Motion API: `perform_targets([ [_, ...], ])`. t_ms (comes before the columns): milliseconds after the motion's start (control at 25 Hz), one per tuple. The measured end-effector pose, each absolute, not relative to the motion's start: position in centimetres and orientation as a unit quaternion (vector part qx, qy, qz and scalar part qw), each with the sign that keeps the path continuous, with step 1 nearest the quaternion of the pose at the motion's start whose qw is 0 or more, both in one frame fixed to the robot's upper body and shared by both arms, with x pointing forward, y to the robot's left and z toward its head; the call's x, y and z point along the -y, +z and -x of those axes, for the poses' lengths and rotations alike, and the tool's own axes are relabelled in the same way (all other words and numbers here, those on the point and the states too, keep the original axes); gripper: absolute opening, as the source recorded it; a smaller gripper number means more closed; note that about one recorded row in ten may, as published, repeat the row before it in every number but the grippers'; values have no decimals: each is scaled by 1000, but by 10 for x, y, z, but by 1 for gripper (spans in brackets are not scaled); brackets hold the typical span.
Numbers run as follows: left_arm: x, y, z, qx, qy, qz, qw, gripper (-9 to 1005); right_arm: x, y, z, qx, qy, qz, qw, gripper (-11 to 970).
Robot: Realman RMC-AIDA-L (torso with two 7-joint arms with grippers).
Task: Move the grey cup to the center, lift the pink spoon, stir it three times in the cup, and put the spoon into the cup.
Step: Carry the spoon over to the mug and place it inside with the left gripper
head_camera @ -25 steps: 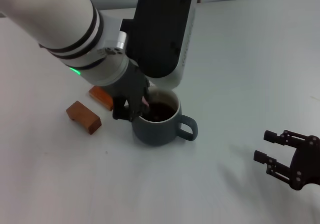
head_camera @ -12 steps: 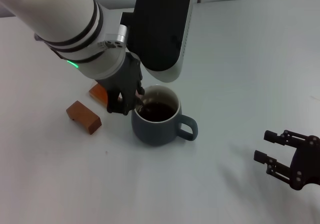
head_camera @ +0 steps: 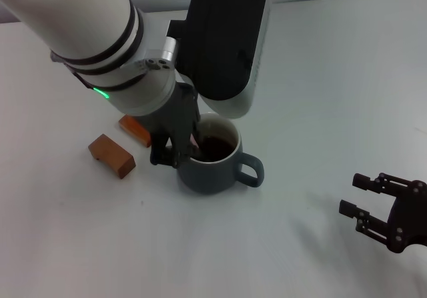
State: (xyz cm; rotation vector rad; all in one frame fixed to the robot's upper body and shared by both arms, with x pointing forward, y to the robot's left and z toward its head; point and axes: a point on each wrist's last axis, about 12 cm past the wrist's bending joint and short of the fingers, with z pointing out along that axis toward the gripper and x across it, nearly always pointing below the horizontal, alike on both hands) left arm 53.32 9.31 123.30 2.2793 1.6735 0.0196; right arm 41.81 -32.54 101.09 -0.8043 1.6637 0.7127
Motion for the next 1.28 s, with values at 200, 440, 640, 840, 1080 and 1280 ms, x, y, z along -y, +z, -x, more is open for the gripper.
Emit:
perform_targets([
  [200,-89,1232,-537,-581,9,-793,184,215,325,1011,-417,-703,301,339,548,535],
  [440,-92,1231,-542,-591,29,-784,188,220,325,1011,-417,-702,302,339,548,535],
  [640,-98,1230,-543,-606,40,-776,171,224,325,1011,-417,-702,303,341,547,535],
  [840,-99,1231,-538,-607,29,-779,155,229,325,1011,-417,-700,305,340,549,535],
  [1080,-94,1231,-532,-597,1,-785,166,234,325,1012,-417,-699,306,340,549,535],
  [1280,-90,1228,-536,-595,1,-781,191,238,325,1012,-416,-699,307,341,549,535],
])
